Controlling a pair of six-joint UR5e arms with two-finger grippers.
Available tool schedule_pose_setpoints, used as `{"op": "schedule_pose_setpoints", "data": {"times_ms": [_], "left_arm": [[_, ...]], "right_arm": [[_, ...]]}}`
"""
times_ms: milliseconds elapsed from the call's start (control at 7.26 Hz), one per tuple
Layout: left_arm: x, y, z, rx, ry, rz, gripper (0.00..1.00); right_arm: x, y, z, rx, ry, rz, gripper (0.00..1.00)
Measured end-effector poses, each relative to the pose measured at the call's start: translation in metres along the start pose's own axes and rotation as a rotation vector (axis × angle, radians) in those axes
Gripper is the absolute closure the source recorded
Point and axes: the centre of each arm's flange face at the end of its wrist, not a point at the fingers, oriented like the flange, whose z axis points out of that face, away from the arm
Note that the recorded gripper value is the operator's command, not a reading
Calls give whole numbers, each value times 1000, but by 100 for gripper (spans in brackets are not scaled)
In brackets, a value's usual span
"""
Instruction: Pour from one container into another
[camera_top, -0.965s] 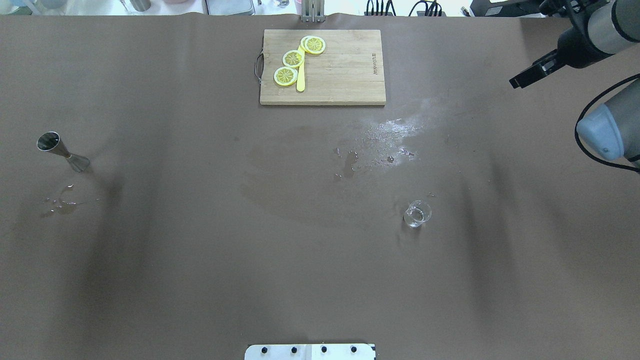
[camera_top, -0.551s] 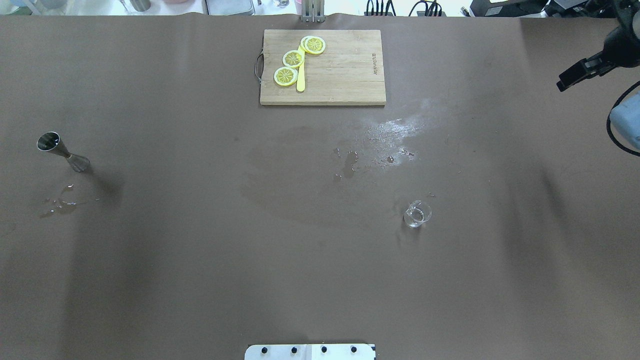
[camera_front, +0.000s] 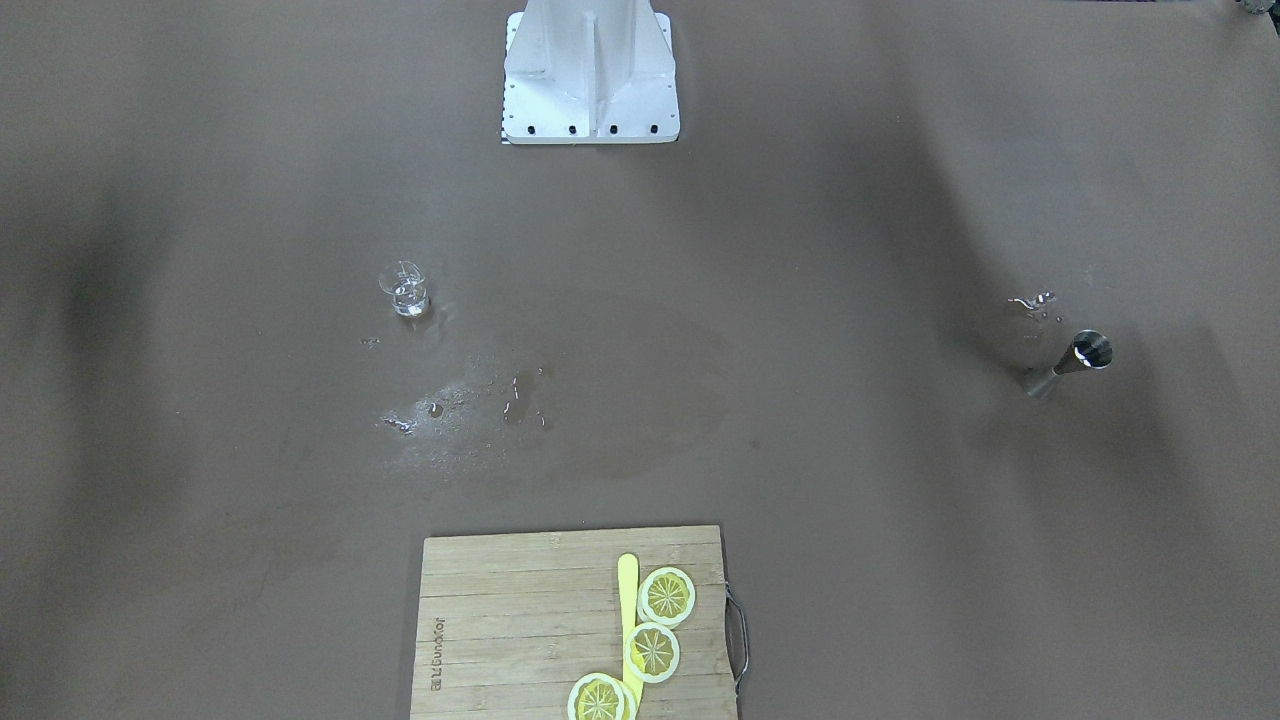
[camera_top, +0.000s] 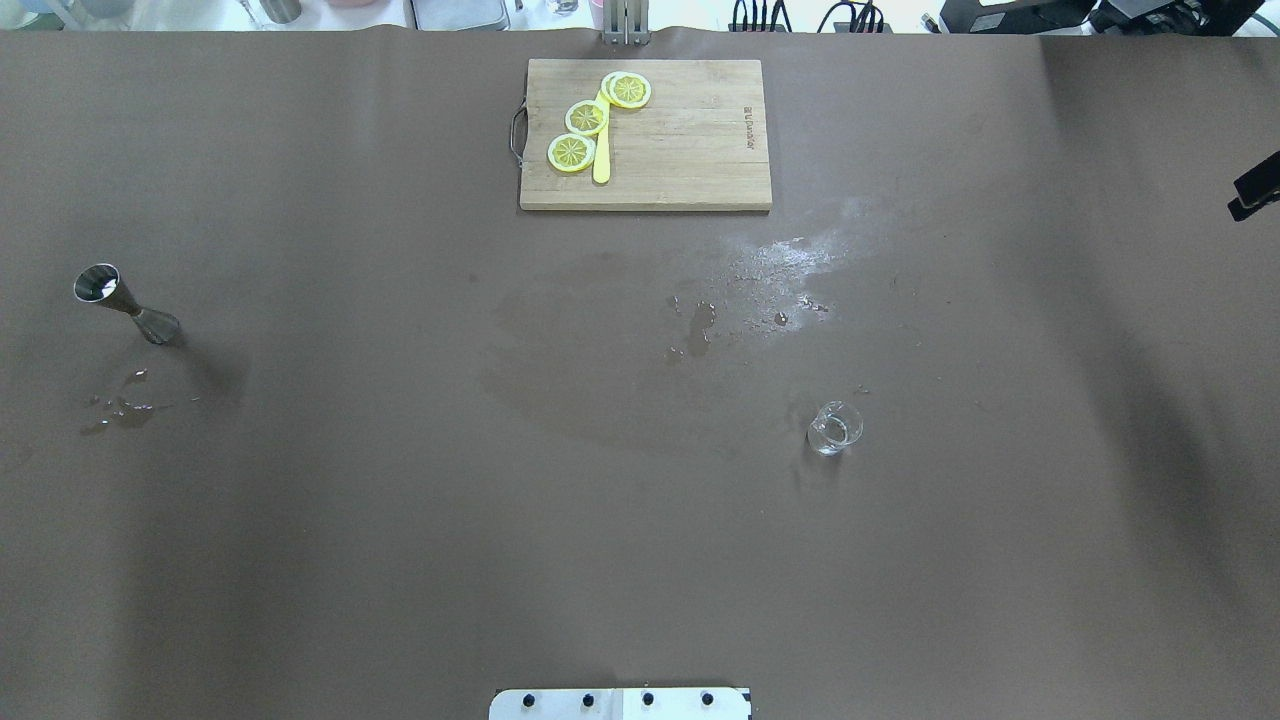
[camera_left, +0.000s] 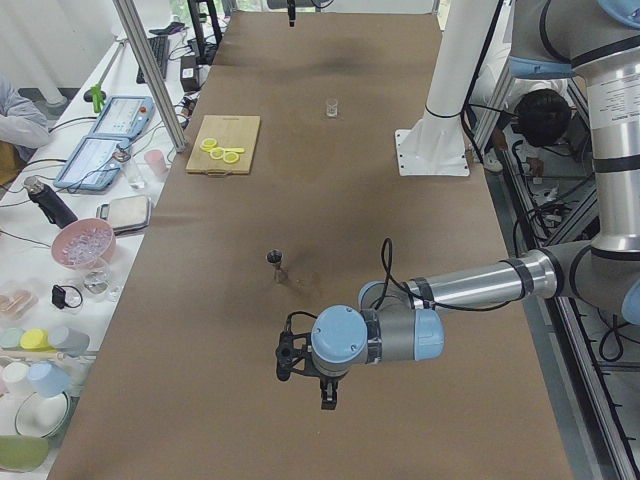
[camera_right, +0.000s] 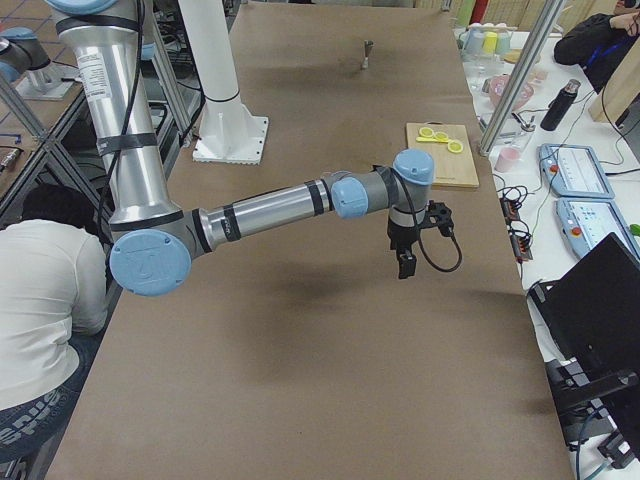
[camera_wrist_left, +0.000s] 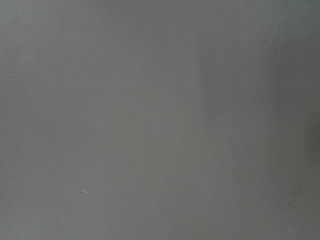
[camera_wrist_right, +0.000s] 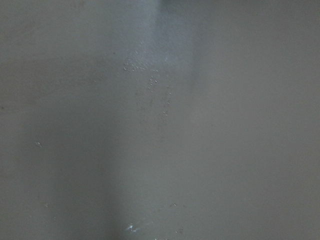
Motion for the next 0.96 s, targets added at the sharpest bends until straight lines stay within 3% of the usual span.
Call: {"op": "schedule_pose_setpoints", "data": {"times_ms": [413,689,965], "left_arm": [[-10,7,7,-23,-8,-30,2],[-11,4,3,-34,-12,-52,2],[-14,6,-7,-26,-11,-80,2]], "right_arm": [[43,29,8,-30,-44,-29,0],[75,44,4,-24,-111,-32,0],[91,57,1,-14,-129,-49,0]]}}
